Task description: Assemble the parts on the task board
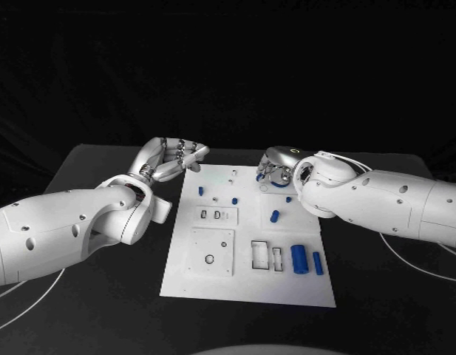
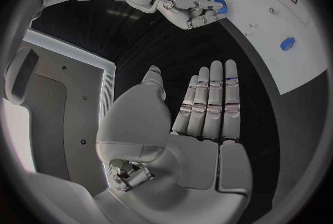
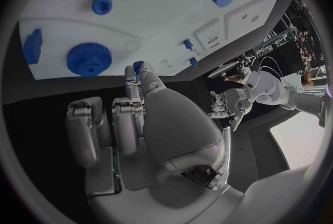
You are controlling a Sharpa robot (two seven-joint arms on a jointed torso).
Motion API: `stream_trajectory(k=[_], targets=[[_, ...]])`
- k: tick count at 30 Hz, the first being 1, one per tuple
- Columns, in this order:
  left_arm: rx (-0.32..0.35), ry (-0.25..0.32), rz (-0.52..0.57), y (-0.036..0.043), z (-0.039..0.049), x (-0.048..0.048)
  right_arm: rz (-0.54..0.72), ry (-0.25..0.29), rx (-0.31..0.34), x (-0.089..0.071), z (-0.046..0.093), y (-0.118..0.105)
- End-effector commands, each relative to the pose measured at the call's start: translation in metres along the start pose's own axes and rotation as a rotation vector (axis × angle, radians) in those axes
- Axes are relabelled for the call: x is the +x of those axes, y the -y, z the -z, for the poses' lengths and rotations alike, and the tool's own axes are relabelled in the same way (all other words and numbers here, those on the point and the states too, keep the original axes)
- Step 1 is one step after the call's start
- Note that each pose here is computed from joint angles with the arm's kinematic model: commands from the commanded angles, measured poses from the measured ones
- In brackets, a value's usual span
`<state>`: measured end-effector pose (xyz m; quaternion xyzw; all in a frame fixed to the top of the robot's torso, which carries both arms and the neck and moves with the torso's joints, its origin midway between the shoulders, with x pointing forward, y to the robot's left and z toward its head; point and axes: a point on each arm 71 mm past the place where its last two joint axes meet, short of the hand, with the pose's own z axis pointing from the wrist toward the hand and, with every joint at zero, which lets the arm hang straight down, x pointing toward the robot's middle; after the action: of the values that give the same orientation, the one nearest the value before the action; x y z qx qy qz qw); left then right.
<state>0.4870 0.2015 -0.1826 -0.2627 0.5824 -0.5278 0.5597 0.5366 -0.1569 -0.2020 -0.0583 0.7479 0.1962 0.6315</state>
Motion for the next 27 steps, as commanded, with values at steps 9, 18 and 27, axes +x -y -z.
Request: stream_trajectory(k=[9,18,27], targets=[[0.027,-0.009,0.007,0.0059,-0.0012,0.0013,-0.039,0.160,-0.119,-0.018,-0.008,-0.020],[0.043,-0.007,0.004,0.0120,-0.0048,-0.0005,-0.023,0.140,-0.125,-0.022,-0.017,-0.024],[0.059,-0.005,0.001,0.0196,-0.0081,-0.0024,-0.007,0.104,-0.111,-0.021,-0.022,-0.025]])
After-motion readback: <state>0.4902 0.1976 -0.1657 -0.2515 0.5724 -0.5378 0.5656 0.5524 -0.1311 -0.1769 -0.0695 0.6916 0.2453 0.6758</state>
